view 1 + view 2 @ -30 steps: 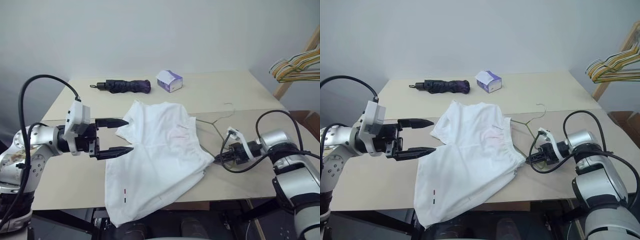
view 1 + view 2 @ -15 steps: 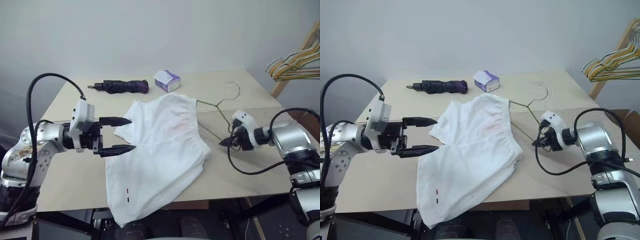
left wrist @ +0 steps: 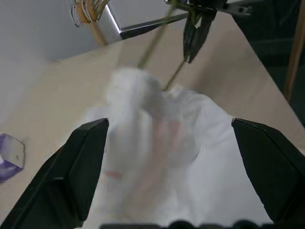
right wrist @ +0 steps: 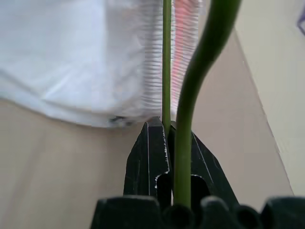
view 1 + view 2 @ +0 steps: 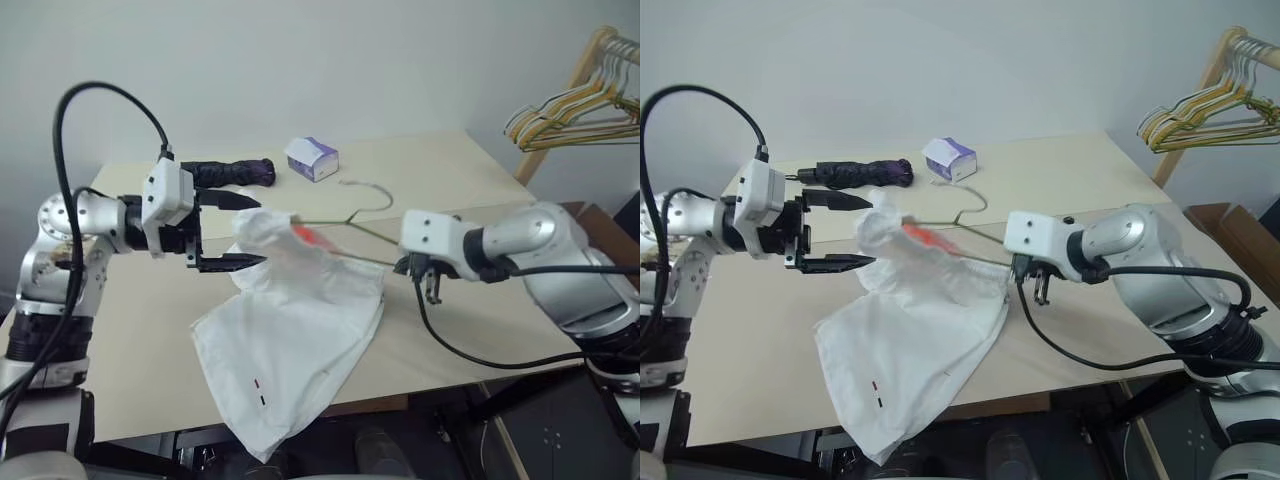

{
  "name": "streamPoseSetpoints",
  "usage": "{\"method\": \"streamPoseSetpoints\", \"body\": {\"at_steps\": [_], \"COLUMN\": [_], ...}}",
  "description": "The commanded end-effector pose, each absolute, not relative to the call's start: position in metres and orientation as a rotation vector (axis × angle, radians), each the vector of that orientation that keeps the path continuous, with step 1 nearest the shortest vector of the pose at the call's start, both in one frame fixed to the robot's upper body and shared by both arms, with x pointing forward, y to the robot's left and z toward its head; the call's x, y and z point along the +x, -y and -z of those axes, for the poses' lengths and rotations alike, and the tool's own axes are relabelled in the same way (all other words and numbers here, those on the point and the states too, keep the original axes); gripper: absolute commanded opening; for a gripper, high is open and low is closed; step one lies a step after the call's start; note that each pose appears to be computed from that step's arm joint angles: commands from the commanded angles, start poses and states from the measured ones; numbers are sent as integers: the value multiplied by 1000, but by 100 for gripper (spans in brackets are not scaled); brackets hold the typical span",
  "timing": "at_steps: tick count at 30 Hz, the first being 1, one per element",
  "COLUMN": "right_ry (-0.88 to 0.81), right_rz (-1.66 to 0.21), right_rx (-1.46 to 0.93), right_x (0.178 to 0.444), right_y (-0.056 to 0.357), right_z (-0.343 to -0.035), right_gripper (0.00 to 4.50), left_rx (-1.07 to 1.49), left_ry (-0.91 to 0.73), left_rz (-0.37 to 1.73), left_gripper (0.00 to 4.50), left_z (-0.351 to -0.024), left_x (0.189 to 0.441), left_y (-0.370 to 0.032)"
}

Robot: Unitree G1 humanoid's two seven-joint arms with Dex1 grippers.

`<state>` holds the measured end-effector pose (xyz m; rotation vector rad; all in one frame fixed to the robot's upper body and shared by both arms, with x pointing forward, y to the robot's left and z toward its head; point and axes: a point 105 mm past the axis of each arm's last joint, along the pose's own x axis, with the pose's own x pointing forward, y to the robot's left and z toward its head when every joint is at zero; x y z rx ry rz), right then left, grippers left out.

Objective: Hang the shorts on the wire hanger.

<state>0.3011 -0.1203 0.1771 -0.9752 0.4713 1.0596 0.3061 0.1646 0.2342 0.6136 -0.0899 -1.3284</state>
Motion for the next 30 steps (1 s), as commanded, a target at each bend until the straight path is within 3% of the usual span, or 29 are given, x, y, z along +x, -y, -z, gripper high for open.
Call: {"method": "streamPoseSetpoints", "body": {"at_steps": [1,7,13,16,28,30], "right_ry": [-444,-512,-567,-577,-557,-519], "right_rz": [-1117,-1211,-1260,-1268,-1280,-1277], "right_rx": [-1022,-985,-933,-914,-841,-834], "right_x": [290,282,280,280,280,282], "right_y": [110,101,98,97,94,92], "right_z": [-192,-189,-189,-190,-198,-200], "right_gripper": [0,0,0,0,0,0], "left_rx": [718,879,952,955,932,916], "left_ry": [92,-61,-104,-115,-111,-110], "left_rz": [1383,1556,1551,1557,1564,1563], "left_gripper": [448,448,448,392,10,5], "left_z": [-238,-203,-185,-180,-179,-181], "left_x": [305,301,316,322,324,323], "left_y": [-163,-156,-150,-149,-153,-153]}}
